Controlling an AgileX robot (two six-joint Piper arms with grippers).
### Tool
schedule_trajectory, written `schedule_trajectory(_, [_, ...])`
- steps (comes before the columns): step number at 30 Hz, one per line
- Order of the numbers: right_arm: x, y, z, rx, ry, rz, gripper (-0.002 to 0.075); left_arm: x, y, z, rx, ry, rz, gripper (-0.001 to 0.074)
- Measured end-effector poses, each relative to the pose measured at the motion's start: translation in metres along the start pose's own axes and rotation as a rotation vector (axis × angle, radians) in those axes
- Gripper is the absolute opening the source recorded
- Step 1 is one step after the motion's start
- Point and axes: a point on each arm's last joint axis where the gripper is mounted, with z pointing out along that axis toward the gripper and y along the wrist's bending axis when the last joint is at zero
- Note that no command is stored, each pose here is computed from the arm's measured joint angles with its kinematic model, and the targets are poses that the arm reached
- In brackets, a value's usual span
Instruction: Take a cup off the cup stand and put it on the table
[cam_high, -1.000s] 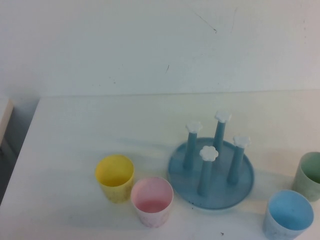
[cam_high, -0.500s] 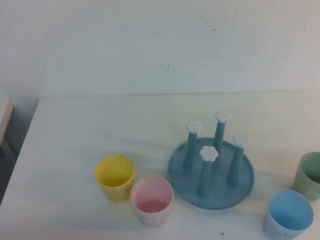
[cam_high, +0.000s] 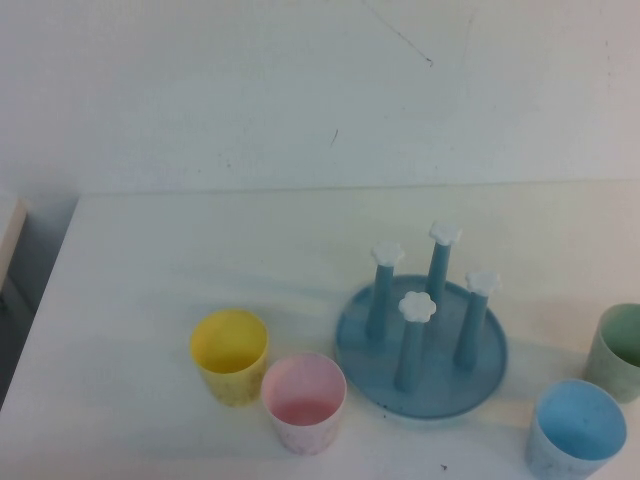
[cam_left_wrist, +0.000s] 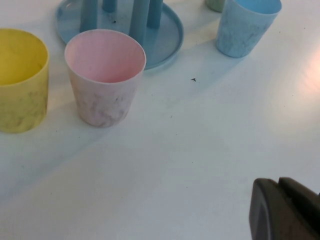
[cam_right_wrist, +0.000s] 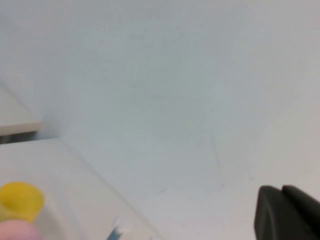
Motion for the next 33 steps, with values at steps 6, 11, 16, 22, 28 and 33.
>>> schedule_trajectory(6, [0.018, -0.003, -0.011, 0.230, -0.047, -0.013, -0.0001, 0.000, 0.000, 0.000, 0.000, 0.002, -0.002, -0.0001])
schedule_trajectory(11, [0.054, -0.009, -0.006, 0.364, 0.033, 0.065, -0.0001, 0.000, 0.000, 0.000, 0.000, 0.002, -0.002, -0.0001])
schedule_trajectory(16, [0.107, -0.004, -0.009, 0.491, 0.236, 0.266, -0.0001, 0.000, 0.000, 0.000, 0.000, 0.002, -0.002, -0.0001])
schedule_trajectory(22, [0.156, 0.002, -0.016, 0.657, 0.293, 0.374, -0.0001, 0.000, 0.000, 0.000, -0.001, 0.004, -0.002, -0.0001])
schedule_trajectory(28, [0.199, 0.018, -0.012, 0.640, 0.383, 0.456, -0.0001, 0.000, 0.000, 0.000, -0.001, 0.004, -0.002, -0.0001])
schedule_trajectory(33, [0.204, 0.023, -0.012, 0.585, 0.441, 0.449, -0.0001, 0.000, 0.000, 0.000, -0.001, 0.005, -0.002, -0.0002])
